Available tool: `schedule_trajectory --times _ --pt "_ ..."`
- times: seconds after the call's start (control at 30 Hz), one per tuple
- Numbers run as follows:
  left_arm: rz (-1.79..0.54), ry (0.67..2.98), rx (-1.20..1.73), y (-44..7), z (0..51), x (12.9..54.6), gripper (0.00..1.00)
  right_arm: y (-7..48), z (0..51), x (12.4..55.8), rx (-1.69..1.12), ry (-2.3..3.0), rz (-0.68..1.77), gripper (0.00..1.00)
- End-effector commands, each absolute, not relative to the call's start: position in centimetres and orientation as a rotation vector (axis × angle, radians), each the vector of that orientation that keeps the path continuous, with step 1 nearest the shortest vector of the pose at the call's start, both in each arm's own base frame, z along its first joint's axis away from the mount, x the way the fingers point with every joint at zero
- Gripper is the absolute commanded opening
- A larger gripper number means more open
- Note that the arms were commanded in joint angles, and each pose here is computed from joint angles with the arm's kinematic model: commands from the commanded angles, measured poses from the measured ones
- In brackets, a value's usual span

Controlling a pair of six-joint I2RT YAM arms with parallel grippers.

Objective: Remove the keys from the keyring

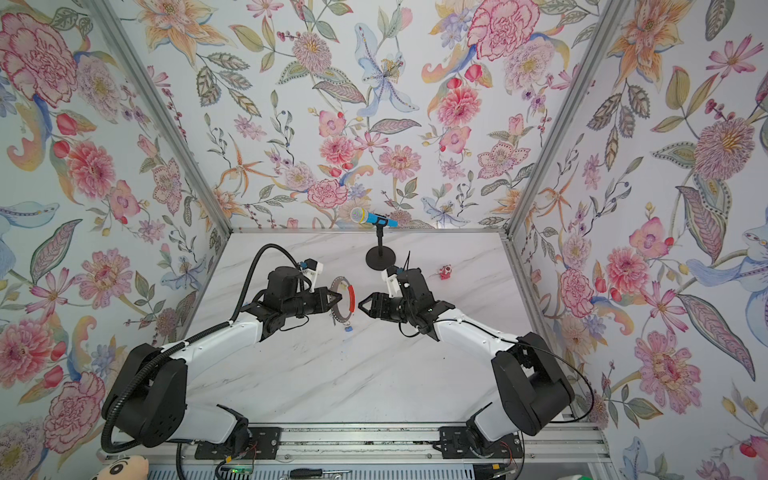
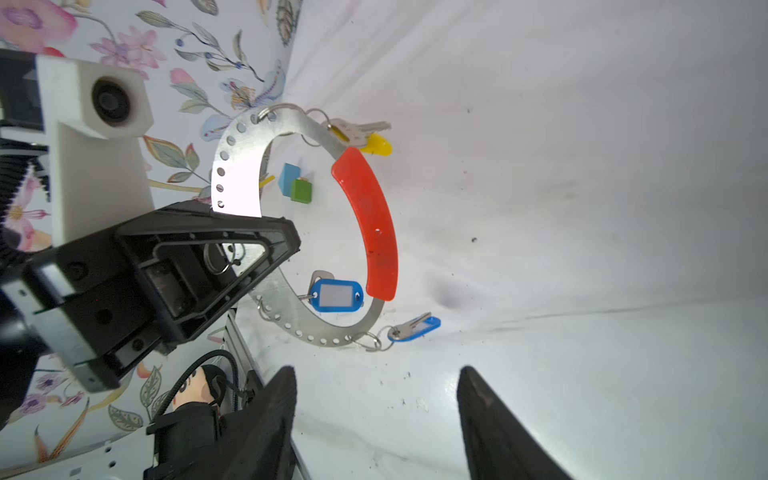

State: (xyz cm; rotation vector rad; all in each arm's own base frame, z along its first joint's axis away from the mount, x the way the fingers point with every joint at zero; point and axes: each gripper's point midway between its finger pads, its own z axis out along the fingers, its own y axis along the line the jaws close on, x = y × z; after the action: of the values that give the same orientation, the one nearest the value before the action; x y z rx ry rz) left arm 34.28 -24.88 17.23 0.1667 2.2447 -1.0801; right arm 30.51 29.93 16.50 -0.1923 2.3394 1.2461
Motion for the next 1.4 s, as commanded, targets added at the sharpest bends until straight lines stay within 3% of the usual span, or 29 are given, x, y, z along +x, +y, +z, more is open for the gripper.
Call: schedule_trajectory --times 0.0,0.23,0.43,0.73,0.93,1.03,1.23,1.37 --pt "-1.200 2.093 0.326 -26.5 22.8 34.0 0.00 30.2 20.5 29.8 -0.363 2.137 1.385 0.63" --pt "-1.416 1.884 0.362 -28.0 29.2 33.4 0.00 29.7 24.3 30.5 -0.385 1.993 1.479 0.59" --pt "-1.560 1.757 0.407 -28.6 32.7 32.0 0.00 30.1 26.4 30.3 -0.439 1.930 1.530 0.48" --pt "-1.633 1.735 0.415 -28.9 33.1 31.5 0.00 30.5 30.6 28.7 -0.539 1.775 1.630 0.23" --pt "-1.665 1.721 0.417 -29.0 33.5 31.3 0.03 30.3 31.9 28.2 -0.540 1.724 1.654 0.01" --pt "-1.635 1.738 0.391 -28.5 33.0 31.8 0.09 30.1 32.1 28.1 -0.531 1.717 1.640 0.00" --pt "-1.552 1.769 0.289 -26.7 32.2 33.4 0.46 29.9 32.7 28.2 -0.521 1.705 1.630 0.00" --pt "-1.482 1.764 0.239 -25.3 32.2 33.7 0.61 29.6 32.8 28.9 -0.492 1.723 1.593 0.00"
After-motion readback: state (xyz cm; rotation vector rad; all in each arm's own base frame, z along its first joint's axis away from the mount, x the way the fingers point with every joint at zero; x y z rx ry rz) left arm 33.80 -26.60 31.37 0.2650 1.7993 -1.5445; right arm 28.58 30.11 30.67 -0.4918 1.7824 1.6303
